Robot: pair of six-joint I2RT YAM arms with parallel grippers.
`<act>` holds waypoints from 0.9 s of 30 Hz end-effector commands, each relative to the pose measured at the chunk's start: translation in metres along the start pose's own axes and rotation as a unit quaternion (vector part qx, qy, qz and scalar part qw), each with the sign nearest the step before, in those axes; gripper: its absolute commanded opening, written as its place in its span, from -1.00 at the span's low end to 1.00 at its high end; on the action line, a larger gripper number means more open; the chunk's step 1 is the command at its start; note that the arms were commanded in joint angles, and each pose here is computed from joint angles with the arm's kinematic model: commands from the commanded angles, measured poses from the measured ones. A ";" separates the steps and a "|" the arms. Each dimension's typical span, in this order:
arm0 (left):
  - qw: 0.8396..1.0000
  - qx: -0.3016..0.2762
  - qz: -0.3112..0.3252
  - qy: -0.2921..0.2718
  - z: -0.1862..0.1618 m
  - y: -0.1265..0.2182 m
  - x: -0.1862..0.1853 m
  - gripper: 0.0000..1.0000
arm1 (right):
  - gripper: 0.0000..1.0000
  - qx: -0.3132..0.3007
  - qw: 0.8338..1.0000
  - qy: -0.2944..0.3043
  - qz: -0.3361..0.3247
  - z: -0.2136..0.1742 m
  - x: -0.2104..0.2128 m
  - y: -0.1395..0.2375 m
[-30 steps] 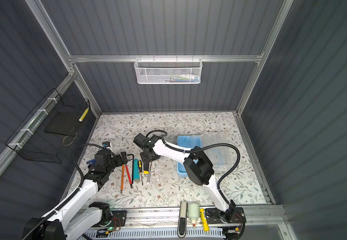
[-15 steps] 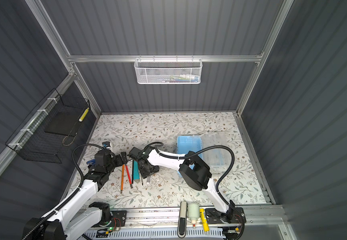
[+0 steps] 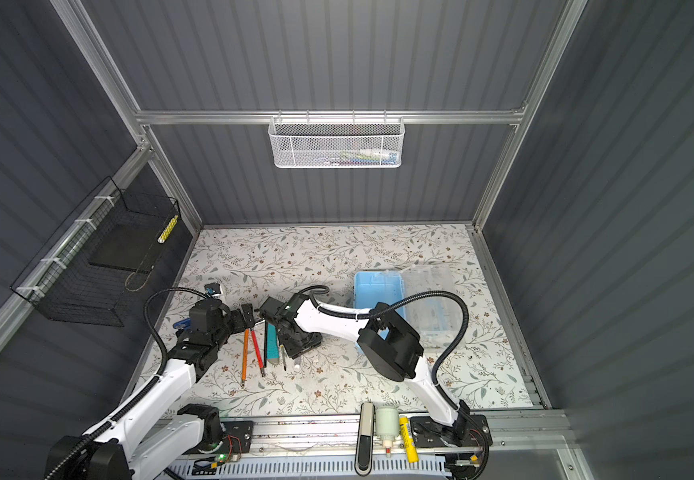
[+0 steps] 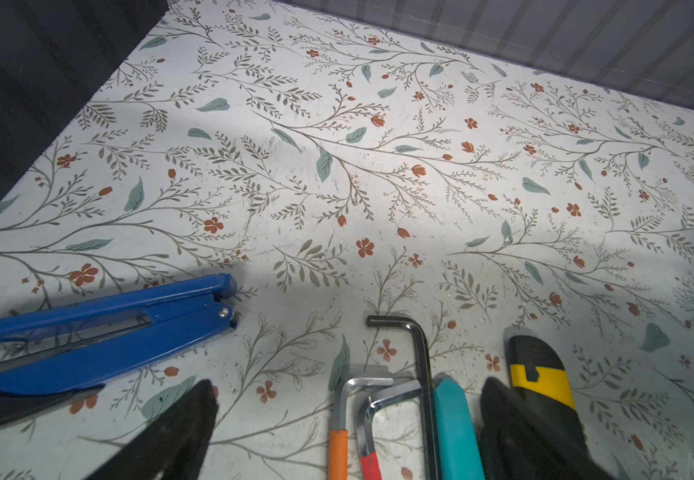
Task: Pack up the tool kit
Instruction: 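Lower the open right gripper onto the clear-handled screwdriver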
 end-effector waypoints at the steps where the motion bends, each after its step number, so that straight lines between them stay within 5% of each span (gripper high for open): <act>1: 1.000 -0.007 -0.004 -0.008 0.006 0.000 -0.002 0.99 | -0.07 0.043 0.998 0.001 -0.035 -0.020 -0.012 -0.012; 27: 1.000 -0.012 0.000 -0.006 0.007 0.002 0.000 0.99 | 0.10 -0.012 0.999 0.019 0.037 0.004 0.022 0.011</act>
Point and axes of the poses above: each gripper's point midway between its finger pads, its own y axis back along the fingers, its own x axis along the line the jaws close on, z = x × y, the point moved 1 cm from there along y, back along the fingers, and after that the axes turned 6 degrees about y, right-handed, at the moved point
